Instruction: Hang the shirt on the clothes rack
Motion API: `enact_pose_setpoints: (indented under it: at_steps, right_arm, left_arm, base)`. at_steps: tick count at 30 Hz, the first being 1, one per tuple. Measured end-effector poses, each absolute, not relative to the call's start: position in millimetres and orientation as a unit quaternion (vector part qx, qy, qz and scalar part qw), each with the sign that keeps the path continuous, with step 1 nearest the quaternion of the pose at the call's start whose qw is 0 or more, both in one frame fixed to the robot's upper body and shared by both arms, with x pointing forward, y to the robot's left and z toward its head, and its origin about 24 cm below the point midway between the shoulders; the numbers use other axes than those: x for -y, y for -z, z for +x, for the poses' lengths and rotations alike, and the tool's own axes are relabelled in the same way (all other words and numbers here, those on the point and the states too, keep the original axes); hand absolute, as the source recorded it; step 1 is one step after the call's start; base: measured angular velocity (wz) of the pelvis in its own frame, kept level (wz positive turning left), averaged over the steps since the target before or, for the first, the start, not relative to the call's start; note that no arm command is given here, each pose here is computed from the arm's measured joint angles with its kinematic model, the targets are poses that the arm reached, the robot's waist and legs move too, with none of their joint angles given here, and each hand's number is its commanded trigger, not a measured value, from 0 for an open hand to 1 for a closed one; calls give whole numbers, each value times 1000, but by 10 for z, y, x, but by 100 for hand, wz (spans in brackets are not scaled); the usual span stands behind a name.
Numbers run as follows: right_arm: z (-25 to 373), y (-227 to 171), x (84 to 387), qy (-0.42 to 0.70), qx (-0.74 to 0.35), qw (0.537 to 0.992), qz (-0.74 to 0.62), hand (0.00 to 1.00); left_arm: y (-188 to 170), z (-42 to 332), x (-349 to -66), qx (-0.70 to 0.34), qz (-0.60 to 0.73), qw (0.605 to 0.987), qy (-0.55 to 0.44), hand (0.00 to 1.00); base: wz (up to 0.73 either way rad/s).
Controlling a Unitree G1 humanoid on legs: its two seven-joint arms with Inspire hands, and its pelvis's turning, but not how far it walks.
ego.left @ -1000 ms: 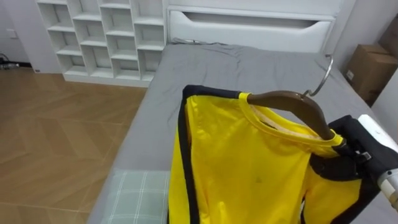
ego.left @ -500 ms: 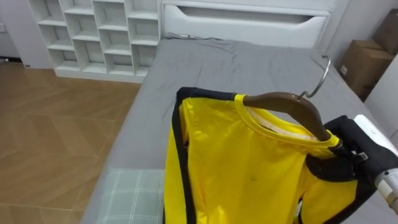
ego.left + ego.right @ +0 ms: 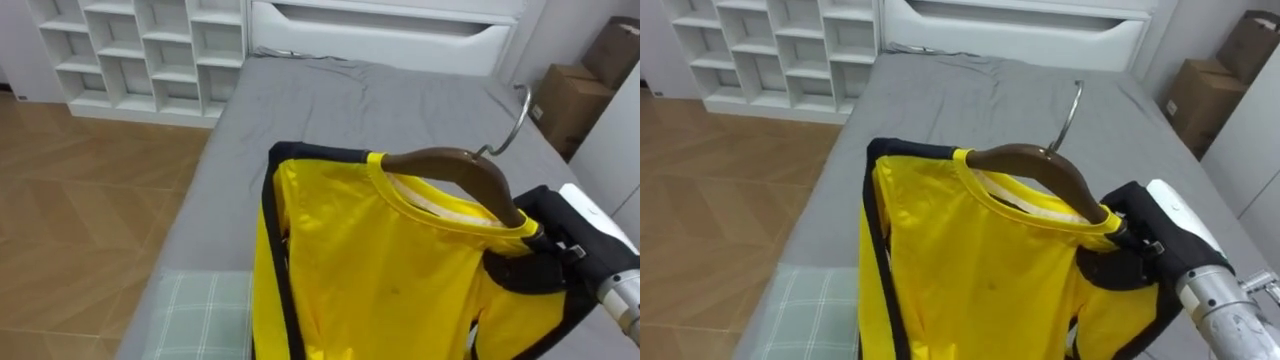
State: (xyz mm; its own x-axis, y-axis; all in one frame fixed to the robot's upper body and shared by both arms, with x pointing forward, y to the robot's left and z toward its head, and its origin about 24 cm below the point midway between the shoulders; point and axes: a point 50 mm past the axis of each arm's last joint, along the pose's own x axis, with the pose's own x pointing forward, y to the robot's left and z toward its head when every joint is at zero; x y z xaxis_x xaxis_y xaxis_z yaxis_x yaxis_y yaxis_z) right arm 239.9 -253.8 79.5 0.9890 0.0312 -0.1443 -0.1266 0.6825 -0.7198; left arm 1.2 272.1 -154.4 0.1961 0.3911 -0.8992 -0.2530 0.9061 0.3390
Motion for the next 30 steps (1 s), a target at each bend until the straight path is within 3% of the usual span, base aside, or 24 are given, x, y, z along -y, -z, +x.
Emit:
enact_pose_setpoints:
  at_steps: [12,21,30]
  right_arm:
    - [2317,-723,2512,-46,-73,912,-400,100]
    - [2345,-656,2375,-74,-75,918,-381,100]
    - [2581,-680,2139,-121,-66,916,-378,100]
  left_arm:
    - [1565,-142,-2699,-634,54,751,-178,0]
    - [1541,58,-2852,-629,73,753,-177,0]
    - [1549,-230,-2860,-691,70,697,-181,0]
  base:
    - [-21]
    - [-146]
    - [-130]
